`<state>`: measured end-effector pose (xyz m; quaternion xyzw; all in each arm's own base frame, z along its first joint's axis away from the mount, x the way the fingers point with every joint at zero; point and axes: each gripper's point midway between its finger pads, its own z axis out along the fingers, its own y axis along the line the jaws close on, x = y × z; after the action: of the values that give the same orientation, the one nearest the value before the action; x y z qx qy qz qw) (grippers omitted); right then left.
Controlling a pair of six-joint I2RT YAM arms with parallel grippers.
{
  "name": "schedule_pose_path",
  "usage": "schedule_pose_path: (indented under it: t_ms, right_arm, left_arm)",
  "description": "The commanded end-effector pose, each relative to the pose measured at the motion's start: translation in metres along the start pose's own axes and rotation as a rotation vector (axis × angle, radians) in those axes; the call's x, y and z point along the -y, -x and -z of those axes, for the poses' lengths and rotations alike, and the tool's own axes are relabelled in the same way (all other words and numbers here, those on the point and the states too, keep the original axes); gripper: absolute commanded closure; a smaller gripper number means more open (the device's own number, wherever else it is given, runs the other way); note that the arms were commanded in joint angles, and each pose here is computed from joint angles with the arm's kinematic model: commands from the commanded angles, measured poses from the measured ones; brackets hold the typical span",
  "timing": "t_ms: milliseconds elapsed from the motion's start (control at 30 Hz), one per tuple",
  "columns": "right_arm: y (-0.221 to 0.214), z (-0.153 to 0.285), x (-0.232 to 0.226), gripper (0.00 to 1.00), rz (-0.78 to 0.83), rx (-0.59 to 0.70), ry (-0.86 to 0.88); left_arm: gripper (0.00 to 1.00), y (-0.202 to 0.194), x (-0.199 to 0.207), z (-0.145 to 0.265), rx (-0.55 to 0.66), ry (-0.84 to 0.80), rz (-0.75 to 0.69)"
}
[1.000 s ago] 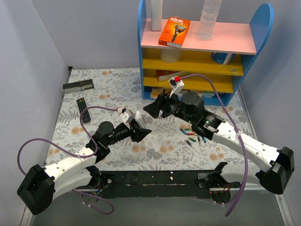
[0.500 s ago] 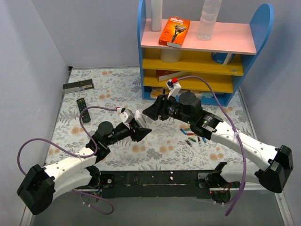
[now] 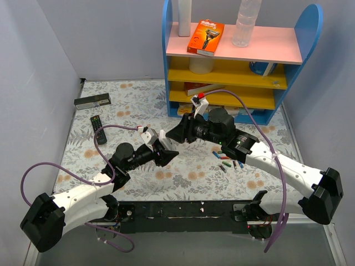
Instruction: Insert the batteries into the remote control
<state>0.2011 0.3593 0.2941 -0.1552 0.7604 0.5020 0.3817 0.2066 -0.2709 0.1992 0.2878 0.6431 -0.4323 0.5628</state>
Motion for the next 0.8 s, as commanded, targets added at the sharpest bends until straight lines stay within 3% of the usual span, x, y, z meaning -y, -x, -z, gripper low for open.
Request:
schedule_pose_path:
  t_ms: [0, 767]
  right_arm:
    - [0.013, -0.002, -0.017, 0.5, 0.025, 0.03, 0.057]
    - [0.009, -0.02, -0.028, 0.51, 0.074, -0.051, 0.085]
  left_arm:
    - [1.0, 0.03, 0.0, -0.005, 0.08, 0.008, -0.028]
    - [1.0, 0.032, -0.01, -0.007, -0.005, 0.035, -0.181]
